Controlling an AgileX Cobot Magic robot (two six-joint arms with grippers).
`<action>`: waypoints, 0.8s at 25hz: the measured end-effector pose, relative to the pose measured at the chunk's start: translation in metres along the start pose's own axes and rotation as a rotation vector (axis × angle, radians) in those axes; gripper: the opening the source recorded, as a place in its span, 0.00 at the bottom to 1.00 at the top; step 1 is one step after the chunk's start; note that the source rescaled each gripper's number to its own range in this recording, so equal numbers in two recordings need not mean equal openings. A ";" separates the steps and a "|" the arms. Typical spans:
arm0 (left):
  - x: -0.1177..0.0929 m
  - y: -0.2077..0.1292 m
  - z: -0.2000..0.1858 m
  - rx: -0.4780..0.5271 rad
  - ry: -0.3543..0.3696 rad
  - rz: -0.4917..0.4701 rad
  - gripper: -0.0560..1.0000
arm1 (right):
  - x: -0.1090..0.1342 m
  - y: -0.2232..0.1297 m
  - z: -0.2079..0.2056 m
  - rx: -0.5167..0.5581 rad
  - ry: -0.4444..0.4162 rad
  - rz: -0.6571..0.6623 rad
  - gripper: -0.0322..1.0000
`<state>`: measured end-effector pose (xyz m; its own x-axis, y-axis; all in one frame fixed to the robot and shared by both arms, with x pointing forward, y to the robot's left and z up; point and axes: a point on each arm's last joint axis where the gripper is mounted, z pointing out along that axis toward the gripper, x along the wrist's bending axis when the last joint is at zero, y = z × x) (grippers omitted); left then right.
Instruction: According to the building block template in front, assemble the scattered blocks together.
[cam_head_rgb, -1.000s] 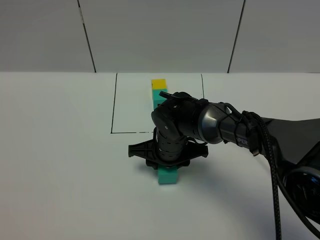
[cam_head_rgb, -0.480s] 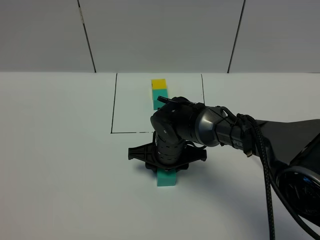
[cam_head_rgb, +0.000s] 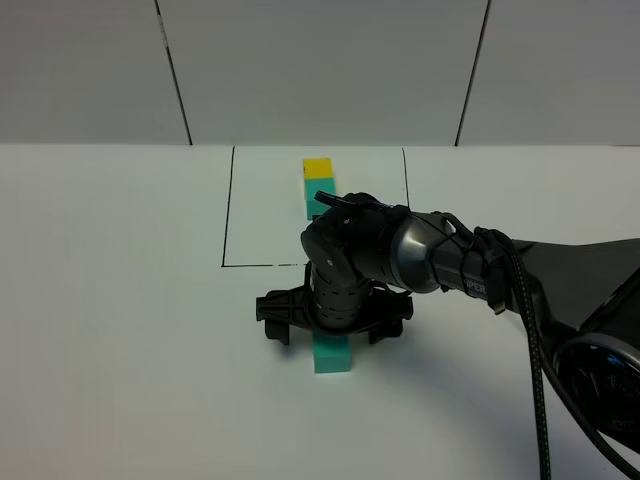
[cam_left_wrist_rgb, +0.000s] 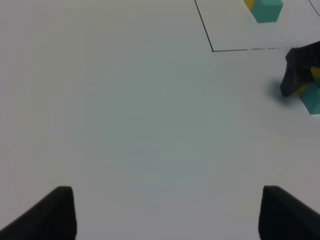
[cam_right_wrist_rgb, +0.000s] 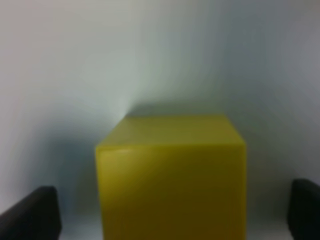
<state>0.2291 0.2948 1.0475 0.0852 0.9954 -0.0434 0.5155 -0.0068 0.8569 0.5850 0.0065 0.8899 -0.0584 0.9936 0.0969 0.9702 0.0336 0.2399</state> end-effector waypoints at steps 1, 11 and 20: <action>0.000 0.000 0.000 0.000 0.000 0.000 0.88 | 0.000 0.000 0.000 0.002 -0.002 -0.011 0.96; 0.000 0.000 0.000 0.000 0.000 0.000 0.88 | 0.001 0.004 -0.020 -0.015 0.031 -0.024 1.00; 0.000 0.000 0.000 0.000 0.000 -0.001 0.88 | -0.002 0.016 -0.082 -0.118 0.076 -0.047 1.00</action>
<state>0.2291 0.2948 1.0475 0.0847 0.9954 -0.0443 0.5156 -0.0057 0.8568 0.5814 -0.0041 0.9723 -0.1252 0.9799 0.1550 0.9318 0.0625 0.3576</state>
